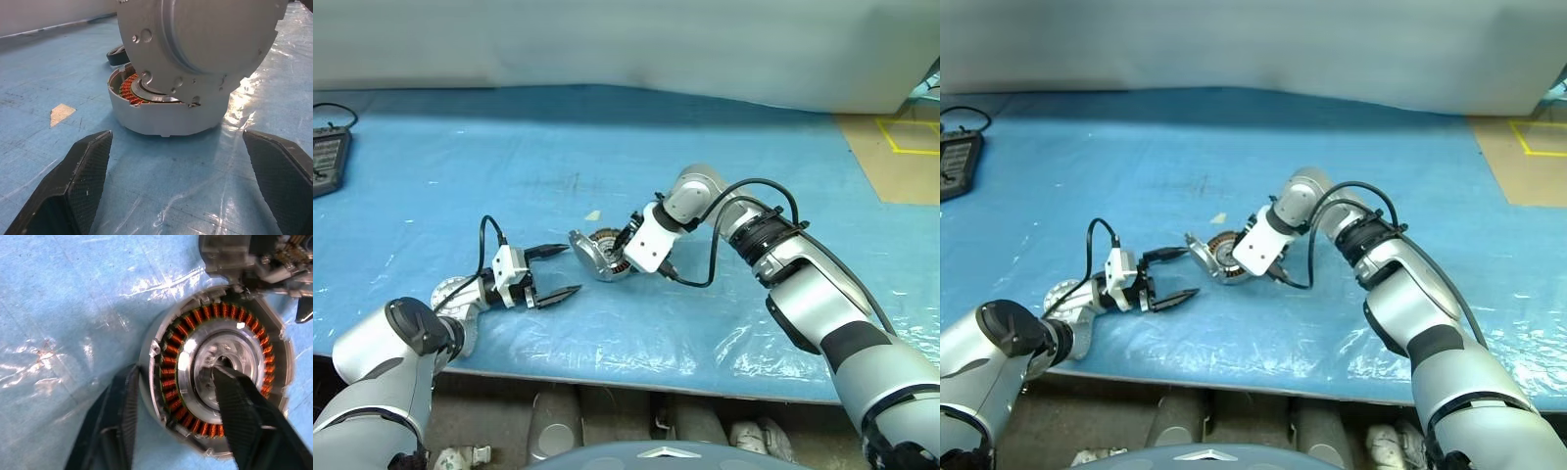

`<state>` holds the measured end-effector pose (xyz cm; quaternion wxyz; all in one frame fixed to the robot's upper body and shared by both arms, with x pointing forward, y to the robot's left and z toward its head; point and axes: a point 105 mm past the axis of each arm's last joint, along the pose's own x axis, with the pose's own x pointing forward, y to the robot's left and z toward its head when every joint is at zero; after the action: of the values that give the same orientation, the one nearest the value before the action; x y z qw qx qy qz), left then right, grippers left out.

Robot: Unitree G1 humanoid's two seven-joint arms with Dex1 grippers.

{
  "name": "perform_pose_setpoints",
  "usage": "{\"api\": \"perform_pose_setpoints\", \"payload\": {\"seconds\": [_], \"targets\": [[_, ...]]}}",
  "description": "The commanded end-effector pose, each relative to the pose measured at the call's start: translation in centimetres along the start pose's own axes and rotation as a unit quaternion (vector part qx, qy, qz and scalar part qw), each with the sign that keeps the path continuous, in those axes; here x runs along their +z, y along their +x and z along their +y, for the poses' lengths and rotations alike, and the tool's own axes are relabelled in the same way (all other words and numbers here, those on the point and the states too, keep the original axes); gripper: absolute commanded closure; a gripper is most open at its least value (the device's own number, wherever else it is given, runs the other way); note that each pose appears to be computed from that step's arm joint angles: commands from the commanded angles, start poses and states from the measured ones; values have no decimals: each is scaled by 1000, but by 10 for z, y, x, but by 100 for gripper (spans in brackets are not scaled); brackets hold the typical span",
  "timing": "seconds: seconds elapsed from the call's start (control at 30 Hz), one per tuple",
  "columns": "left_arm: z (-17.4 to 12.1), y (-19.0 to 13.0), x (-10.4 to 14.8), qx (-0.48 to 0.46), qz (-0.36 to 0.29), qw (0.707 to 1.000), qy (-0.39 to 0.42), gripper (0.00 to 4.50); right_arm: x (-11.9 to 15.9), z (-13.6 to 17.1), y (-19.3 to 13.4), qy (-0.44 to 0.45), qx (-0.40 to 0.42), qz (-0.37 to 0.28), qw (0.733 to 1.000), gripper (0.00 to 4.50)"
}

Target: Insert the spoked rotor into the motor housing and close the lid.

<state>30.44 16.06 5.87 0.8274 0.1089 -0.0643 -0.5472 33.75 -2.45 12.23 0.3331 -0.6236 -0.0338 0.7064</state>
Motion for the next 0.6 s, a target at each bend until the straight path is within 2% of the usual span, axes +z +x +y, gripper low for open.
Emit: {"api": "perform_pose_setpoints", "payload": {"seconds": [0.03,0.27,0.43,0.6], "targets": [[0,-2,1,5,-4,1000,-1,0,3,-9,-1,-13,-24,1,1000,270],[1,-3,1,6,-2,1000,0,0,-4,4,4,5,0,7,1000,270],[1,-3,1,7,-3,1000,0,0,-4,3,-1,13,-14,2,1000,275],[-2,-1,0,9,-5,1000,-2,0,9,16,-24,99,-48,-71,991,275]]}}
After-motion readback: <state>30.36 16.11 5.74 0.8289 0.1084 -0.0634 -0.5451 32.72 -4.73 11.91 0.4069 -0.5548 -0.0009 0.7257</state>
